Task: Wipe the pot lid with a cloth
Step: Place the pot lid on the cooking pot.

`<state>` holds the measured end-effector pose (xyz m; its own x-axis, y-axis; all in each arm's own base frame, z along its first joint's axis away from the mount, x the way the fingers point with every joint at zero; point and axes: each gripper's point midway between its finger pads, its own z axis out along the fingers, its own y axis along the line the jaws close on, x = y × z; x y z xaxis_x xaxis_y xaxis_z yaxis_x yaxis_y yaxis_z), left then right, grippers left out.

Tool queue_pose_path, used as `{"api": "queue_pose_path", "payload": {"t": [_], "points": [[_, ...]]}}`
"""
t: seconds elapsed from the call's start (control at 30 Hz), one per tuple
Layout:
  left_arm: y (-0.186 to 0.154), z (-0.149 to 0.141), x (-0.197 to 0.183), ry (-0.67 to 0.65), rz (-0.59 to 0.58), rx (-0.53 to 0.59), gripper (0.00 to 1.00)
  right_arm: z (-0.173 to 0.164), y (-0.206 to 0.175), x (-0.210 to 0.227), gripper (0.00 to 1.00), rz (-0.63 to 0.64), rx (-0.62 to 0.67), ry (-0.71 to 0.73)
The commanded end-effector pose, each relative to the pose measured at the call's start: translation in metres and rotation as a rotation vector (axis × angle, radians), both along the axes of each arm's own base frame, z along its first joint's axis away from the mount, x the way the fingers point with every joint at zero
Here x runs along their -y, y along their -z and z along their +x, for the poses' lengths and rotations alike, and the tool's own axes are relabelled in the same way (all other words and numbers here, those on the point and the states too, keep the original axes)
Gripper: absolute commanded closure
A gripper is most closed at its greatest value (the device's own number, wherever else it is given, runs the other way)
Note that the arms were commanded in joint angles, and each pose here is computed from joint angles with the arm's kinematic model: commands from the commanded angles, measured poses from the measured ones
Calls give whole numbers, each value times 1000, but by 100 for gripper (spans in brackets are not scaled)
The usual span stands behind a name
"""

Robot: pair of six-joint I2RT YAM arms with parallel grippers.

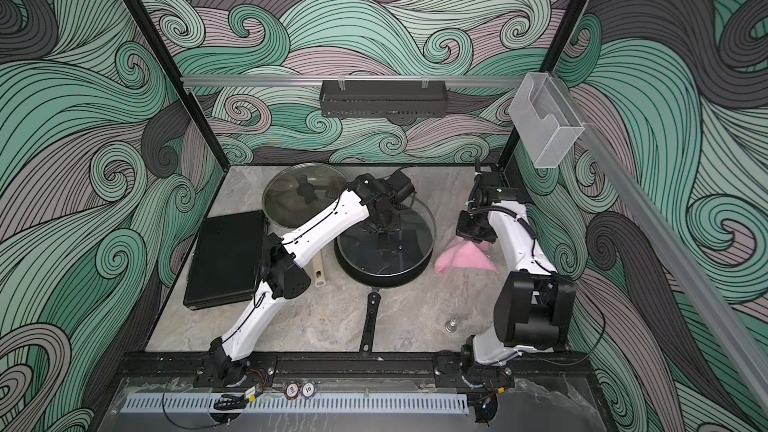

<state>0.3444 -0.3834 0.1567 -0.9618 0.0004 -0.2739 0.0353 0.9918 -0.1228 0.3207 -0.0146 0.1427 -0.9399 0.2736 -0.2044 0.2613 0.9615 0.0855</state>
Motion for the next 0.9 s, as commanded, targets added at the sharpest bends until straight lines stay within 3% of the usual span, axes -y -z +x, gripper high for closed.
{"api": "queue_pose_path", "payload": {"t": [0.0,0.23,0.6,0.73,0.87], "points": [[-34,3,4,26,-55,68,100,-1,17,7,100,-31,-55,-11],[-17,-4,5,32,-37,7,100,7,28,-3,100,38,-39,14],[-1,-28,2,28,5,-70,100,22,17,-2,100,30,35,10],[3,-25,3,23,-8,-69,91,23,15,-3,100,36,61,14],[-4,-21,7,40,-27,-45,76,21,20,-5,100,51,53,14]]}}
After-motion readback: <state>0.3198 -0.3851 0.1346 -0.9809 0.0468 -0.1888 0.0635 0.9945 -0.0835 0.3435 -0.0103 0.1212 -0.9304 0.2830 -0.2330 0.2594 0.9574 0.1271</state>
